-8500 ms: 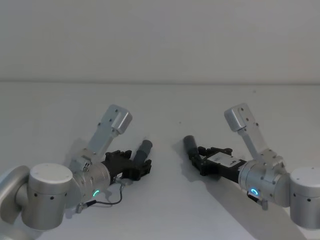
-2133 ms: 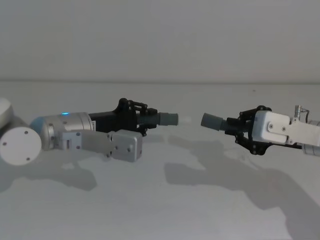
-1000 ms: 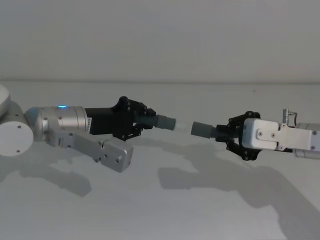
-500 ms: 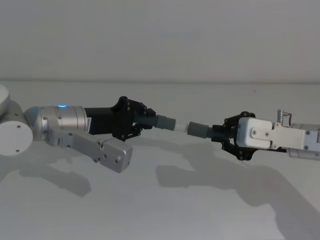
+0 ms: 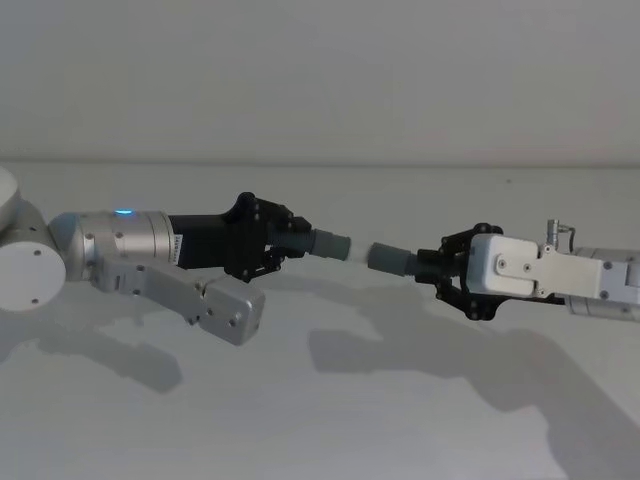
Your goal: Use both hands to pick up one end of the pipe from the table, align the ends, and insert them.
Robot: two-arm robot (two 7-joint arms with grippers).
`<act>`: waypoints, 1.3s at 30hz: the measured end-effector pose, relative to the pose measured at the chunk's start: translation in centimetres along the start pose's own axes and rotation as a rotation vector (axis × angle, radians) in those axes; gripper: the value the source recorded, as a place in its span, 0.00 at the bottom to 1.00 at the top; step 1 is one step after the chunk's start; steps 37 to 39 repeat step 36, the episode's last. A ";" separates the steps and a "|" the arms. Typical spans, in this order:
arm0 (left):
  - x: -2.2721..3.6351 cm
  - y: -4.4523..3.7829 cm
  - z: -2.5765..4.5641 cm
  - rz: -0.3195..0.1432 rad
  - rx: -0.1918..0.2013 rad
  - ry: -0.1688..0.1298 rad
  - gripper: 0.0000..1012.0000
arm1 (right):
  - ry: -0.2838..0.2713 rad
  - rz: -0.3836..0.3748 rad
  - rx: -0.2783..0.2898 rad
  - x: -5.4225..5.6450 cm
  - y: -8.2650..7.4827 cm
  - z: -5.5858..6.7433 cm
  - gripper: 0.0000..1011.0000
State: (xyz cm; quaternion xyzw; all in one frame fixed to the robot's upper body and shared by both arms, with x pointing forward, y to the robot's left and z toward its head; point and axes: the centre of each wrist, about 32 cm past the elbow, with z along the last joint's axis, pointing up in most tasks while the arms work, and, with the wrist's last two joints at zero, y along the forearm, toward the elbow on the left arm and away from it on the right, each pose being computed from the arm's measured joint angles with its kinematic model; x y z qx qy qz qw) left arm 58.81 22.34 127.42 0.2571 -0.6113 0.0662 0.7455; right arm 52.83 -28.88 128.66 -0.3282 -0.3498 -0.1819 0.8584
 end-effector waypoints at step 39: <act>0.00 0.00 0.00 0.000 -0.001 0.000 0.33 | 0.036 -0.011 0.019 -0.4 1.0 -0.1 0.24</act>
